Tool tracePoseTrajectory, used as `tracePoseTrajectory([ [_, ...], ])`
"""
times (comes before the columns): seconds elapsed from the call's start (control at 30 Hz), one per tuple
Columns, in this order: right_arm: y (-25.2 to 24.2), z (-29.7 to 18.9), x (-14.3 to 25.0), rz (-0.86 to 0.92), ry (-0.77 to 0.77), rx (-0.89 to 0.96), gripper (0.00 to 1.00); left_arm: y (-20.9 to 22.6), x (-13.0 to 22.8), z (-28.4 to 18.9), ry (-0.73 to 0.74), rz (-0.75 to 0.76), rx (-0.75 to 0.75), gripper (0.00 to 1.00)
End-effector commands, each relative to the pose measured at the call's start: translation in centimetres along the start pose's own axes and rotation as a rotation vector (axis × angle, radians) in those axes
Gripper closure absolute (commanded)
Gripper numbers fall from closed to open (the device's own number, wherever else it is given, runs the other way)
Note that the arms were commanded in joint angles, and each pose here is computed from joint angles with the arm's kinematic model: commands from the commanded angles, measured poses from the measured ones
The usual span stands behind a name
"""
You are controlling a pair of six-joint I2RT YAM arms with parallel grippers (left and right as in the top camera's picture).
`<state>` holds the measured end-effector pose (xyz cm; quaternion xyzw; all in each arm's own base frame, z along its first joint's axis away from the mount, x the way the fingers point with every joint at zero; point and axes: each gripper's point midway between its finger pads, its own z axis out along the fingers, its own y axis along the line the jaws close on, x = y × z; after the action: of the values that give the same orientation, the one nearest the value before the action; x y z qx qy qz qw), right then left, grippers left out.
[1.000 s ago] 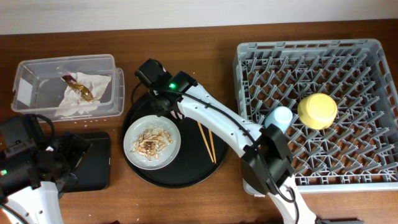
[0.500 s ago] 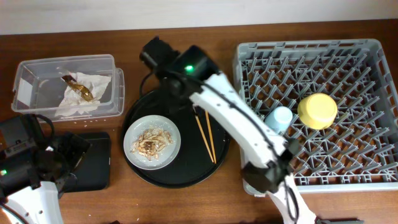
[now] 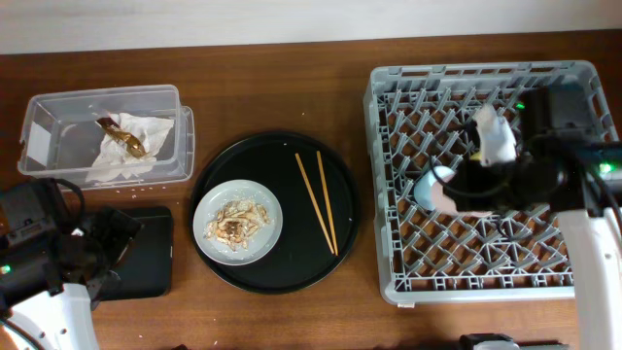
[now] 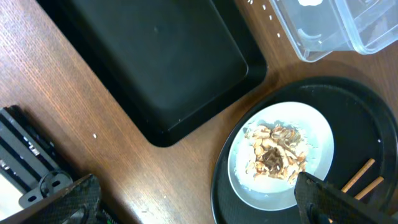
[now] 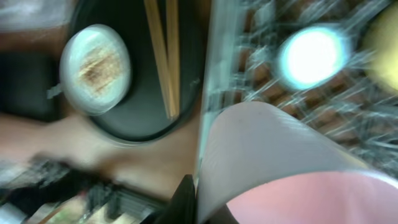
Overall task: Sort waste into correct bins and load items into the dishwasher rack
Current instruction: 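Place the pink cup in the rack and release it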
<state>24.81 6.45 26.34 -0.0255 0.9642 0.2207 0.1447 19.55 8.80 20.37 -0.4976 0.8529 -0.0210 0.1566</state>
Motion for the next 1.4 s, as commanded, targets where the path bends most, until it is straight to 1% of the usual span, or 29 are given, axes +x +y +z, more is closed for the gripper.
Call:
tracePoseTrajectory([
  [0.0,3.5,1.6,0.9,-0.119,-0.049,-0.558,0.96,0.0,-0.1,-0.1,-0.005,-0.009,0.003,0.01],
  [0.03,3.3,2.4,1.2,-0.100,-0.075,-0.667,0.96,0.0,-0.1,-0.1,-0.005,-0.009,0.003,0.01],
  [0.07,2.1,4.0,1.3,-0.035,-0.085,-0.750,0.96,0.0,-0.1,-0.1,-0.005,-0.009,0.003,0.01],
  [0.13,1.2,5.6,0.7,0.048,-0.089,-0.847,0.96,0.0,-0.1,-0.1,-0.005,-0.009,0.003,0.01],
  [0.2,-1.0,8.8,0.1,0.158,-0.015,-0.872,0.96,0.0,-0.1,-0.1,-0.005,-0.009,0.003,0.01],
  [0.3,-3.8,10.2,0.2,0.284,0.001,-0.869,0.96,0.0,-0.1,-0.1,-0.005,-0.009,0.003,0.01],
  [0.37,-6.7,10.4,2.1,0.394,0.002,-0.820,0.96,0.0,-0.1,-0.1,-0.005,-0.009,0.003,0.01],
  [0.4,-7.3,10.6,3.2,0.414,0.002,-0.811,0.96,0.0,-0.1,-0.1,-0.005,-0.009,0.003,0.01],
  [0.5,-7.0,10.8,4.3,0.429,0.011,-0.827,0.96,0.0,-0.1,-0.1,-0.005,-0.009,0.003,0.01],
  [0.57,-6.5,10.2,3.8,0.453,-0.014,-0.865,0.96,0.0,-0.1,-0.1,-0.005,-0.009,0.003,0.01],
  [0.67,-6.0,9.6,3.9,0.437,-0.020,-0.886,0.96,0.0,-0.1,-0.1,-0.005,-0.009,0.003,0.01],
  [0.8,-6.4,10.5,4.2,0.391,-0.058,-0.874,0.96,0.0,-0.1,-0.1,-0.005,-0.009,0.003,0.01],
  [0.93,-6.3,10.4,4.0,0.410,-0.061,-0.884,0.96,0.0,-0.1,-0.1,-0.005,-0.009,0.003,0.01],
  [1.07,-5.7,10.0,4.2,0.445,-0.032,-0.901,0.96,0.0,-0.1,-0.1,-0.005,-0.009,0.003,0.01],
  [1.2,-5.3,10.3,4.3,0.425,-0.020,-0.904,0.96,0.0,-0.1,-0.1,-0.005,-0.009,0.003,0.01],
  [1.27,-5.7,10.8,4.2,0.383,-0.040,-0.885,0.96,0.0,-0.1,-0.1,-0.005,-0.009,0.003,0.01],
  [1.37,-6.6,12.0,5.5,0.391,0.049,-0.812,0.96,0.0,-0.1,-0.1,-0.005,-0.009,0.003,0.01],
])
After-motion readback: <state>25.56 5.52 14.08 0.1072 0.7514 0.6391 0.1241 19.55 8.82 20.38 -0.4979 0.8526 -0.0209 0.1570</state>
